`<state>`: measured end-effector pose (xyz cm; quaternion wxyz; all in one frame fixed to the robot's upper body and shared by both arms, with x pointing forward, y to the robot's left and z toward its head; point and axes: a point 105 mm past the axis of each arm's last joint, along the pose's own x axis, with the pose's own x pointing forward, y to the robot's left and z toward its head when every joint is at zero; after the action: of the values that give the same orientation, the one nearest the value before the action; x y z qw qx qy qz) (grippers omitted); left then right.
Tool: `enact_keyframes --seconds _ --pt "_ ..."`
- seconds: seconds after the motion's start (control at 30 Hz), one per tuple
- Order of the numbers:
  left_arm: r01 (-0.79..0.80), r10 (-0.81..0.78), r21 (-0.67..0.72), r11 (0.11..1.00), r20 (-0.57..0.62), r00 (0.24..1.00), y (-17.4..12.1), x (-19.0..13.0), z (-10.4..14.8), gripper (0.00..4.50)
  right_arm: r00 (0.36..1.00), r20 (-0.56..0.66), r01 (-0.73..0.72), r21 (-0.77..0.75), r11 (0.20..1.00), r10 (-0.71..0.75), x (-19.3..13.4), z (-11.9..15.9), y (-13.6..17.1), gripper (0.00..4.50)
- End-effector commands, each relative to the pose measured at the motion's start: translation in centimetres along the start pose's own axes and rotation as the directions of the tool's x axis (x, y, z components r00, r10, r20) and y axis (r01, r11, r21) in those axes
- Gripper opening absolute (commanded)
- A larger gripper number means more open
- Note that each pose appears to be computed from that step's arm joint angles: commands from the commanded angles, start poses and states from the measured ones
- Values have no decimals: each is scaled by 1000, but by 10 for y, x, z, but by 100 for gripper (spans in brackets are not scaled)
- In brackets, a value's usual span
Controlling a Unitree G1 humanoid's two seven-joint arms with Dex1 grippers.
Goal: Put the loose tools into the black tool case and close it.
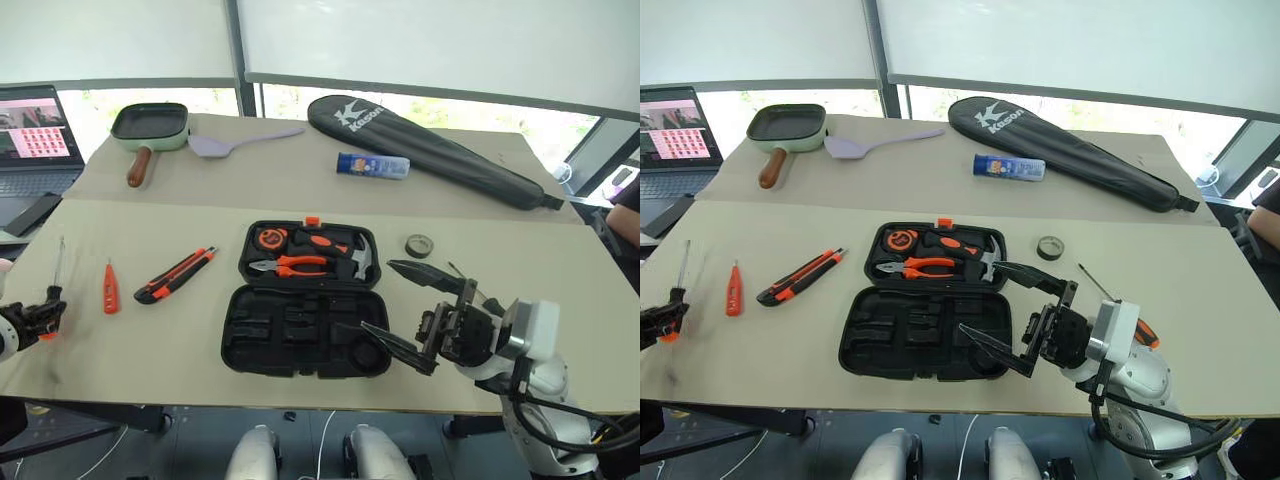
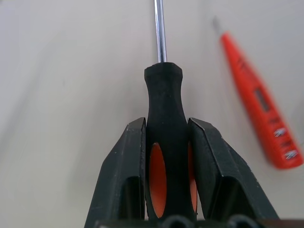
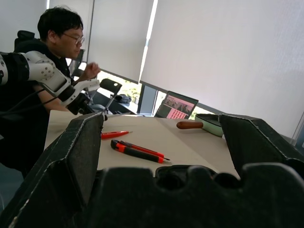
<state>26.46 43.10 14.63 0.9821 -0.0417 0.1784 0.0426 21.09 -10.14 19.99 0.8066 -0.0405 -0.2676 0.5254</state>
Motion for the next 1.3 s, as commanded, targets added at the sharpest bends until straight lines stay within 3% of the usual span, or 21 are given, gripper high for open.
enact_keyframes --seconds 0.03,0.1,0.17,0.23,0.4,0.57,0.8,0.9,1.13,1.27,1.3 --pt "152 -247 289 945 328 912 -43 -15 77 90 1000 11 10 -59 998 -9 -1 19 -8 450" --pt "314 -482 487 815 268 834 -93 -15 82 90 999 -35 13 -59 998 -15 -7 18 -13 450" --pt "477 -665 627 617 90 742 -144 -11 67 90 993 -122 -3 -56 998 -4 -18 13 -16 450" --pt "583 -751 694 423 -92 654 -180 -8 47 90 981 -195 -4 -62 998 -9 -28 9 -23 450" --pt "667 -813 732 140 -300 500 -251 8 19 90 937 -350 -4 -3 1000 3 -51 -1 -29 450" --pt "649 -743 747 -144 -515 428 -283 18 -7 90 900 -435 11 46 999 10 -61 -10 -31 450" --pt "662 -657 709 -241 -622 427 -288 29 -22 90 896 -444 10 74 997 23 -64 -13 -27 450" --pt "652 -626 728 -212 -613 481 -291 43 -30 90 908 -418 39 89 995 2 -65 -13 -24 450" --pt "655 -655 729 -199 -596 464 -309 44 -36 90 906 -422 44 115 992 9 -69 -13 -13 450" --pt "650 -635 738 -182 -593 495 -308 49 -36 90 912 -411 44 141 989 18 -70 -13 -8 450" --pt "652 -647 740 -165 -580 495 -310 49 -35 139 913 -408 44 148 988 20 -69 -14 -7 450"
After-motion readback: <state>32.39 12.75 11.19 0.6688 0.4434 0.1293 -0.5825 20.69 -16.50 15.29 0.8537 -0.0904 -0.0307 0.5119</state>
